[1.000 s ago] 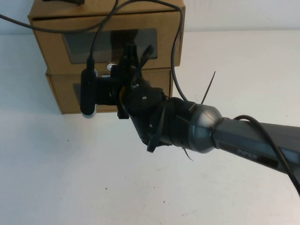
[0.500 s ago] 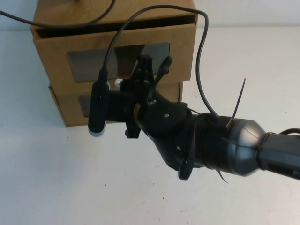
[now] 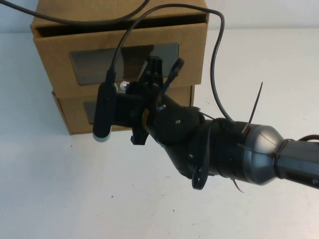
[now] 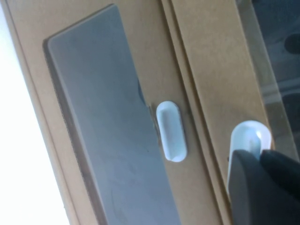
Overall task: Open the shoe box
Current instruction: 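Pull the top drawer of the cardboard box fully open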
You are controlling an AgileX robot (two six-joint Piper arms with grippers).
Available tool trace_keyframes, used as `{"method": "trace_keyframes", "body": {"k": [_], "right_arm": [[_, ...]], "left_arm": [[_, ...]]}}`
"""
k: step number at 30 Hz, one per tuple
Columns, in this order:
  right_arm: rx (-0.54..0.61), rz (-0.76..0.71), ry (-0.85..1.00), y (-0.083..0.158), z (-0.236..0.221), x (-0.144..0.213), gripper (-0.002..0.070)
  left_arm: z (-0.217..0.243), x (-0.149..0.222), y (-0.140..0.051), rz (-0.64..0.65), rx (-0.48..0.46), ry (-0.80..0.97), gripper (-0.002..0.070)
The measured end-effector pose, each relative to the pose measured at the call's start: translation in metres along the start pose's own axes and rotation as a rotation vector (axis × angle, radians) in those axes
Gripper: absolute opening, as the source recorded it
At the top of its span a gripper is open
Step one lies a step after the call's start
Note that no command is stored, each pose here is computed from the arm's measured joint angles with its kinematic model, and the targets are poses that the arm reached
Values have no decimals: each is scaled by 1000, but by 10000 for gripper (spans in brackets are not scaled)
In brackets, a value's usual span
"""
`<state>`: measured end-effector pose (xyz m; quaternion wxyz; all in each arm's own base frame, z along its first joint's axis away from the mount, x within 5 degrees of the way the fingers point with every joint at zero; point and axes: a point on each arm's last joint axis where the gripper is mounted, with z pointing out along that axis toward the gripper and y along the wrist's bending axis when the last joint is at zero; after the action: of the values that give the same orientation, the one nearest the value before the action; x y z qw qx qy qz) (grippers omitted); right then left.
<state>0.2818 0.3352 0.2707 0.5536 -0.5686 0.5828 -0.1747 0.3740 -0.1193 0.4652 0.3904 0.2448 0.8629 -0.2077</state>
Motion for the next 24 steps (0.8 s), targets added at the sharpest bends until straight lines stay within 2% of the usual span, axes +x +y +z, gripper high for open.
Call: {"method": "trace_keyframes", "body": {"k": [13,24], "right_arm": [[0,49,0,-1,0,1,1],[-4,74,17,-2,1,4,1]], "left_arm": [[43,12,20,-50,-2,90,-5],[55,14,24,-89,4,99,-5]]}}
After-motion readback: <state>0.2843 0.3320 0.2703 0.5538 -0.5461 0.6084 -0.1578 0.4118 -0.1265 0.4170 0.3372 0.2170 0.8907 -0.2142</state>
